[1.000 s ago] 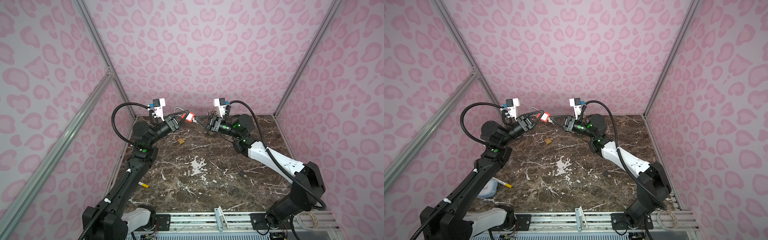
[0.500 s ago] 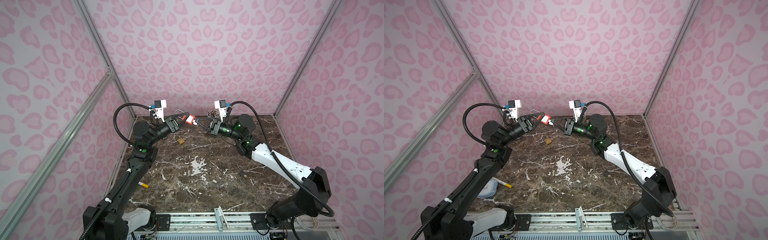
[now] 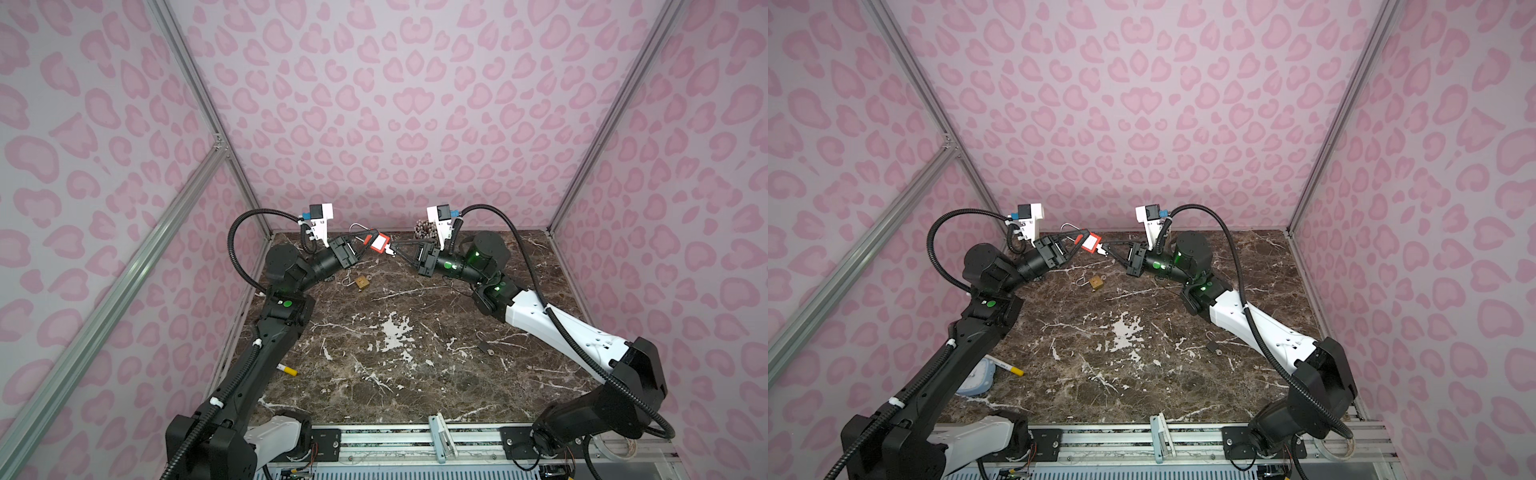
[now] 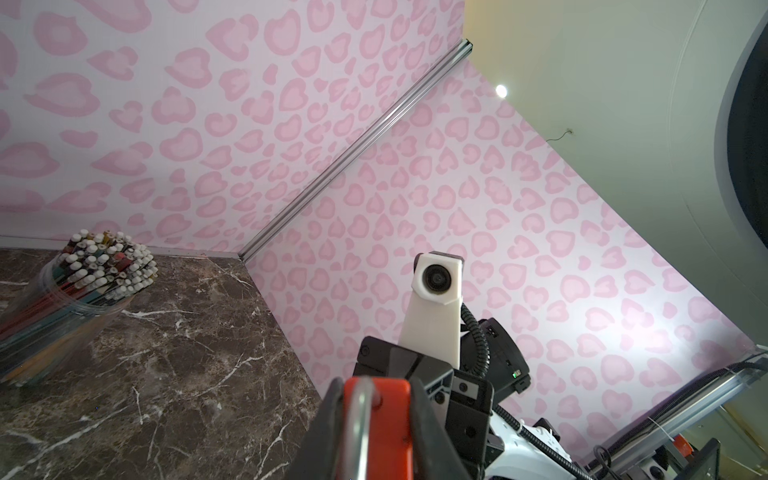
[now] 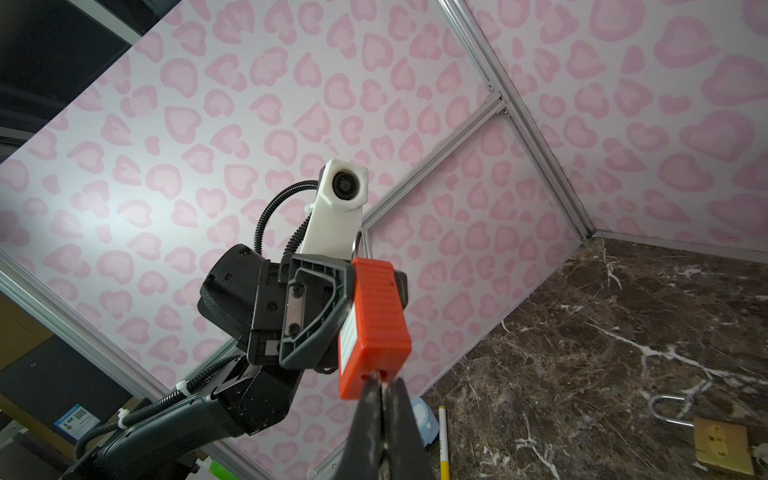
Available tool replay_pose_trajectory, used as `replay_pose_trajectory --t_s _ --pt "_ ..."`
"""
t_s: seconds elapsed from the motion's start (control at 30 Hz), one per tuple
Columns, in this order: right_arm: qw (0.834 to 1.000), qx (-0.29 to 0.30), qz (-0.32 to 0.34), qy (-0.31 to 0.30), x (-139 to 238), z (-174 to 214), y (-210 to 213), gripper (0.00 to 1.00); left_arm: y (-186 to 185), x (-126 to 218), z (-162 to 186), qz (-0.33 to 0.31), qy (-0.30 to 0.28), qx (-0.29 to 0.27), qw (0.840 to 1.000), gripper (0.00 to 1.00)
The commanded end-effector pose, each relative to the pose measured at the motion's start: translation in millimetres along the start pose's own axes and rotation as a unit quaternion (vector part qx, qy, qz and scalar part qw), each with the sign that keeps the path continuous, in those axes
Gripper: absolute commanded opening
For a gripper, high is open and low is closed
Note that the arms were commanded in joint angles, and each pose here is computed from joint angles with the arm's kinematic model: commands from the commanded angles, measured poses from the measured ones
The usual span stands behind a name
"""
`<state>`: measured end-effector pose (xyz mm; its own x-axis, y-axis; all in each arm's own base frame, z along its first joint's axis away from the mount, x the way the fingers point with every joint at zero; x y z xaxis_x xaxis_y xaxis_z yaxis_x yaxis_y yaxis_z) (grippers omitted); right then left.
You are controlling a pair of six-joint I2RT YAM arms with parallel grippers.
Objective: Lock with the key
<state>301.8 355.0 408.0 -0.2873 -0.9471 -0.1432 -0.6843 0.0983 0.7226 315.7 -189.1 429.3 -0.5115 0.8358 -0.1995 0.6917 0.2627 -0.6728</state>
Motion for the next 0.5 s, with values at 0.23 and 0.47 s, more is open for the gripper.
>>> replay_pose_trajectory --t_s 0.23,0.47 --pt "1.0 -0.019 -0.004 0.01 3.3 6.2 -5.6 0.0 -9.3 12.4 -37.6 -0.013 -0.098 -0.053 0.994 0.08" --pt "1.0 -0.021 0.006 0.014 9.9 7.2 -9.7 0.0 -8.7 15.2 -41.0 -0.018 -0.097 -0.056 0.994 0.07"
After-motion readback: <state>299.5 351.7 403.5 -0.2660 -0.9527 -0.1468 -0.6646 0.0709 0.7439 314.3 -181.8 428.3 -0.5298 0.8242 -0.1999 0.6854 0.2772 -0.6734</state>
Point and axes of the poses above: each gripper's point midway between its finger pads, its own x axis back along the fingers, its own y axis along the line the jaws close on, z = x × y, the point moved 1 cm from there along x, back along the fingers, and after that the axes turned 7 degrees about -x, right-handed, at the moved point
